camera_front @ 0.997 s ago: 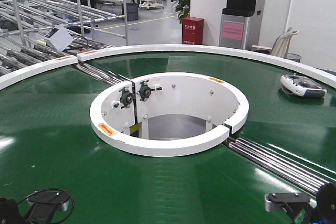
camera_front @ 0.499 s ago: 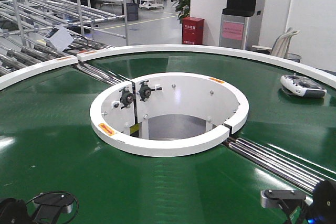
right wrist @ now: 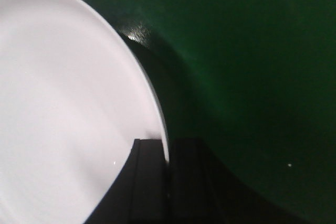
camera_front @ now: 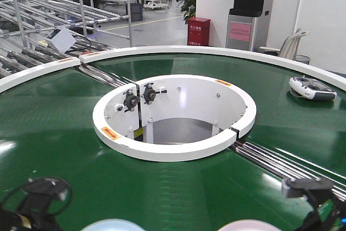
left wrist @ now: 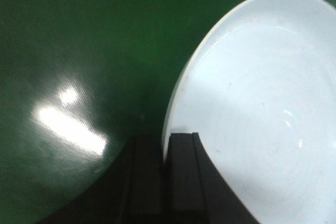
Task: Grab plate from conveyor and place on tray
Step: 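Close both grippers on the plate rims and lift the plates, then hold both plates raised while the base turns away from the conveyor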
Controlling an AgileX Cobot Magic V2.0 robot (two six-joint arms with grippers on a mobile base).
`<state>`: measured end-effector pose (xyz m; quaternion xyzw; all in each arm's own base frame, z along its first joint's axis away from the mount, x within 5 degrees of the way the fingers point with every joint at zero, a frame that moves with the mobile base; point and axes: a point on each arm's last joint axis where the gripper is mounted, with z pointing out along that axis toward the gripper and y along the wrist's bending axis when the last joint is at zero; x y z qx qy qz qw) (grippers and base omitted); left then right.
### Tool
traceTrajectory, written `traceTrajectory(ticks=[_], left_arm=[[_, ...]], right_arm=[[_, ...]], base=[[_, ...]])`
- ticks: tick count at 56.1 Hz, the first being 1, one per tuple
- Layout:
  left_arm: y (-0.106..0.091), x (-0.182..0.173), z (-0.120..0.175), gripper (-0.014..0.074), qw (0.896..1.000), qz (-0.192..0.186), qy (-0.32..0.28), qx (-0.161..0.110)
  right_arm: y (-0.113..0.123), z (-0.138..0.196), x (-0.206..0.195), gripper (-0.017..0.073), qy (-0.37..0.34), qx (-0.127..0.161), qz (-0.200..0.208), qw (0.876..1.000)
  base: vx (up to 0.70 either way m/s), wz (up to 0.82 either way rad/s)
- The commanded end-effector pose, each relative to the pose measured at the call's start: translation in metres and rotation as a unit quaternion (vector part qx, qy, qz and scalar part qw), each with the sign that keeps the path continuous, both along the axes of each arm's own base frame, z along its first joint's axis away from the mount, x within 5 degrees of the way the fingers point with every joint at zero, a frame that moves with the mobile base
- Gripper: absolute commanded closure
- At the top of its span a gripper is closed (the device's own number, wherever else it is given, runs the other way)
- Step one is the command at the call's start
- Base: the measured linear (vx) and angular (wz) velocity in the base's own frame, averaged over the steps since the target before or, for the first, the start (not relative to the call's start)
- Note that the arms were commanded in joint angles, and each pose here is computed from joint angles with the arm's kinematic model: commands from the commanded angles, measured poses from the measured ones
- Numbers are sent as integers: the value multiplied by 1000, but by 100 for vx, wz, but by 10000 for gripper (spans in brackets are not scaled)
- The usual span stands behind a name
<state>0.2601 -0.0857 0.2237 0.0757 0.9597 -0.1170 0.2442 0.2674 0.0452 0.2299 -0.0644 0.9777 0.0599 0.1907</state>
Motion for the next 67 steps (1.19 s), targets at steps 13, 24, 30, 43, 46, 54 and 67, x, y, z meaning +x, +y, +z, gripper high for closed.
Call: traceTrajectory(ticks=[13, 24, 30, 43, 46, 54, 67], left_arm=[[14, -52, 105, 599, 976, 7, -207, -67], [25, -89, 140, 599, 954, 6, -287, -91], [28, -99, 147, 597, 947, 6, -307, -95], [28, -100, 148, 596, 946, 5, -309, -94], [28, -100, 148, 596, 945, 6, -312, -94], [28, -100, 149, 596, 945, 7, -314, -95], [28, -100, 149, 594, 945, 7, -314, -95]], right_arm=[[-9, 98, -60, 571, -179, 27, -3, 984], [-15, 132, -107, 570, -248, 41, -6, 968], [-18, 143, -126, 569, -280, 46, -10, 959], [-21, 156, -146, 568, -330, 54, -11, 942], [-20, 156, -147, 568, -328, 57, -11, 943], [-20, 156, -147, 568, -326, 57, -11, 943], [-20, 156, -147, 568, -325, 56, -11, 944]], base=[[0, 0], [0, 0], [0, 0], [0, 0], [0, 0], [0, 0], [0, 0]])
